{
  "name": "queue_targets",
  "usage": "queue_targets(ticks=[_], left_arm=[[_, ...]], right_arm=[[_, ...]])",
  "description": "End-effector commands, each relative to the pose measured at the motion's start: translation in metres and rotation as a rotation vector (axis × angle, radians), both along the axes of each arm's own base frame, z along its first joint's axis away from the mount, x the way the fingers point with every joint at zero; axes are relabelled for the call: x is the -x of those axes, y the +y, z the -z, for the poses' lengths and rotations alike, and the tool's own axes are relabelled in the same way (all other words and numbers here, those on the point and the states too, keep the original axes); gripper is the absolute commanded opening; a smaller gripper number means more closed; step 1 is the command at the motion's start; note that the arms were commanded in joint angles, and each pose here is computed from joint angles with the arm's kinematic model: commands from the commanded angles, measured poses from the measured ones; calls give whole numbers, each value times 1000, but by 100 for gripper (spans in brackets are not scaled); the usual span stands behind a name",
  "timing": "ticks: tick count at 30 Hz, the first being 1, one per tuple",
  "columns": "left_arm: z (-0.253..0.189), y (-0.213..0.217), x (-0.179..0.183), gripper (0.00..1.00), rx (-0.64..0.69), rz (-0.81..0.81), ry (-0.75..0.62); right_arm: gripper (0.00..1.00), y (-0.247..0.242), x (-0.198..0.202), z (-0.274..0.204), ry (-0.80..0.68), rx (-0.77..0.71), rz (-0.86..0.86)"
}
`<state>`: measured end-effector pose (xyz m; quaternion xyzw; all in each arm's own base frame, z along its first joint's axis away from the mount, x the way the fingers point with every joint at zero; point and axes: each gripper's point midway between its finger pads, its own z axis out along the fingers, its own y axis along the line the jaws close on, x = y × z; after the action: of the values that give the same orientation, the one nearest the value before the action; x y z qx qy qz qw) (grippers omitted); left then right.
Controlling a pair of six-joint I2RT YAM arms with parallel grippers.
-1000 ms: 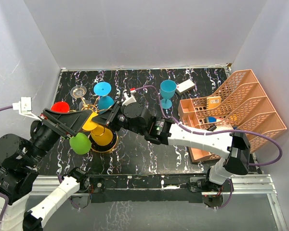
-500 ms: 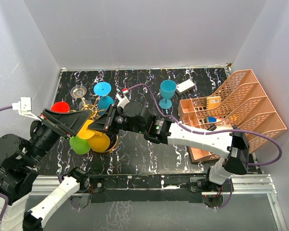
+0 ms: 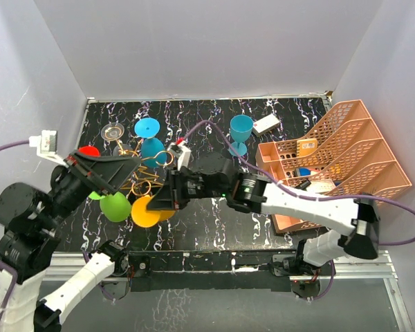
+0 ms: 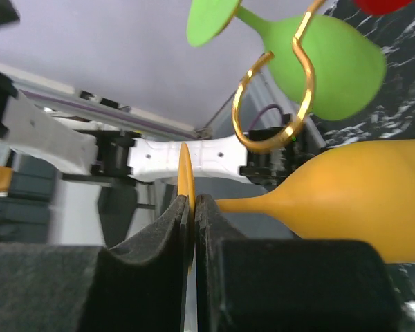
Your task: Take the wine glass off the wine glass rack
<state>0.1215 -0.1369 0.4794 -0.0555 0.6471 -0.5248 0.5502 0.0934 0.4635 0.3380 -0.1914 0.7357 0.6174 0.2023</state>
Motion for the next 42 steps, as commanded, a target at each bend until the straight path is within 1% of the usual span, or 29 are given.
queue_targets(ticks=[1, 3, 6, 8, 10, 12, 14, 19, 23, 33, 37, 40, 42], left_arm=[[-3, -39, -16, 97, -52, 165, -17], [2, -52, -25, 97, -69, 216, 6], [14, -73, -36, 97, -76, 300, 45], [21, -85, -42, 94, -64, 359, 70], [27, -95, -46, 92, -48, 410, 90], [32, -102, -48, 90, -32, 448, 106], [34, -106, -50, 90, -20, 463, 114], [39, -109, -52, 90, -8, 479, 119], [43, -111, -53, 91, 12, 486, 123], [43, -114, -57, 91, 45, 494, 140], [46, -120, -60, 84, 46, 527, 159], [48, -117, -64, 82, 23, 490, 164], [44, -111, -63, 83, 6, 453, 143]], right_arm=[[8, -43, -17, -17, -271, -11, 84], [8, -64, -36, -8, -320, 53, 207], [8, -102, -73, -1, -373, 150, 458], [8, -129, -92, -7, -400, 171, 618], [8, -151, -106, -22, -418, 146, 750], [8, -168, -114, -41, -441, 98, 845], [8, -177, -117, -61, -463, 39, 894], [8, -180, -118, -103, -515, -66, 919], [8, -167, -116, -119, -511, -111, 883], [8, -141, -105, -131, -412, -196, 787], [8, -137, -101, -134, -379, -219, 768], [8, -139, -102, -132, -363, -222, 777], [8, -147, -106, -126, -357, -206, 815]])
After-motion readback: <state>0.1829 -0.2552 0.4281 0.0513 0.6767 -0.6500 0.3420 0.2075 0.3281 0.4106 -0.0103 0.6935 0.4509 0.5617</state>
